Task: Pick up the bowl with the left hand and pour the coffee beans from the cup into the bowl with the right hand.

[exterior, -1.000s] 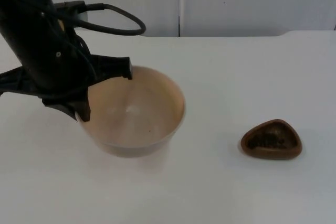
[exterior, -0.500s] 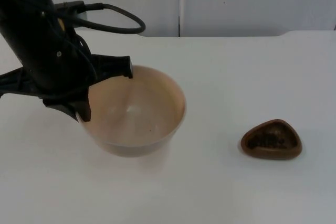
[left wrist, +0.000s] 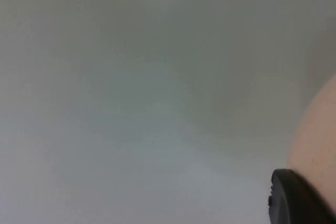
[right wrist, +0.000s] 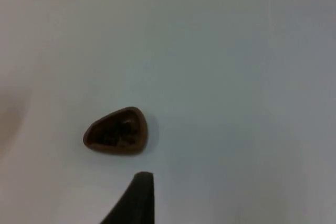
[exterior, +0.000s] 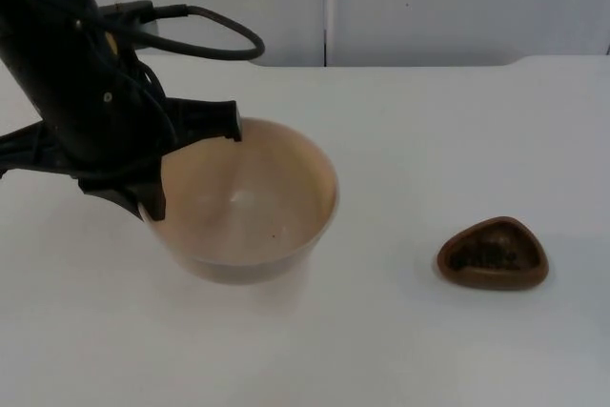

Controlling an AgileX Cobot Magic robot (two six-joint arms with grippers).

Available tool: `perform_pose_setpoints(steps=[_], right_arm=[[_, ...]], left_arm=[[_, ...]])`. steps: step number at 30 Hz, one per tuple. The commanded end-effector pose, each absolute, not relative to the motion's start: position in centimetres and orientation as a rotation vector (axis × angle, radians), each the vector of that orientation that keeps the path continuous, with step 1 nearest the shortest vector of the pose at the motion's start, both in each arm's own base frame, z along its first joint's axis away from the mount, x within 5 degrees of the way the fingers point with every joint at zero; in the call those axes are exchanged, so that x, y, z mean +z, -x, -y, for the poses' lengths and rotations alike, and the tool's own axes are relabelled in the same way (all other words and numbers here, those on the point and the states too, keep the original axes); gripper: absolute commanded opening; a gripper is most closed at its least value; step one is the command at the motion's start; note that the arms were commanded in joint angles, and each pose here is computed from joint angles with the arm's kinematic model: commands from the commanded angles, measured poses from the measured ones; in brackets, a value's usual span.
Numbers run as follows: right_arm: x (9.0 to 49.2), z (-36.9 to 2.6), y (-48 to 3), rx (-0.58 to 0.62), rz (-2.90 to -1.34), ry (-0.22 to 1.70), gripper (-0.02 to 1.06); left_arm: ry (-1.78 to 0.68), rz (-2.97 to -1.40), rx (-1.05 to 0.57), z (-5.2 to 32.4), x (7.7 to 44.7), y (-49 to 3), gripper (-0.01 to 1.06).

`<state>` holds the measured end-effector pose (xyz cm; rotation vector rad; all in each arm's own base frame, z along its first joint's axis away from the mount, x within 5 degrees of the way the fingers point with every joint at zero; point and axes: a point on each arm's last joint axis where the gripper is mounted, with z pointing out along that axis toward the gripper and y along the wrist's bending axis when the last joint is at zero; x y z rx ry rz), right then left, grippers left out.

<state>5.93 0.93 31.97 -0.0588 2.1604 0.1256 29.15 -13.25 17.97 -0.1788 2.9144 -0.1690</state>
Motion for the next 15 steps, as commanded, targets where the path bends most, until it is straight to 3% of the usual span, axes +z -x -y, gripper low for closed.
perform_pose_setpoints(steps=[1, 15], right_arm=[[32.8, -1.0, -7.3, 0.130, -2.162, 0.050, 1.05], [35.6, -1.5, -15.7, 0.097, -2.330, 0.121, 1.05]], left_arm=[[0.188, -2.896, -0.195, 13.5, 18.5, -29.2, 0.00], [0.186, -2.890, -0.197, 13.5, 18.5, -29.2, 0.00]])
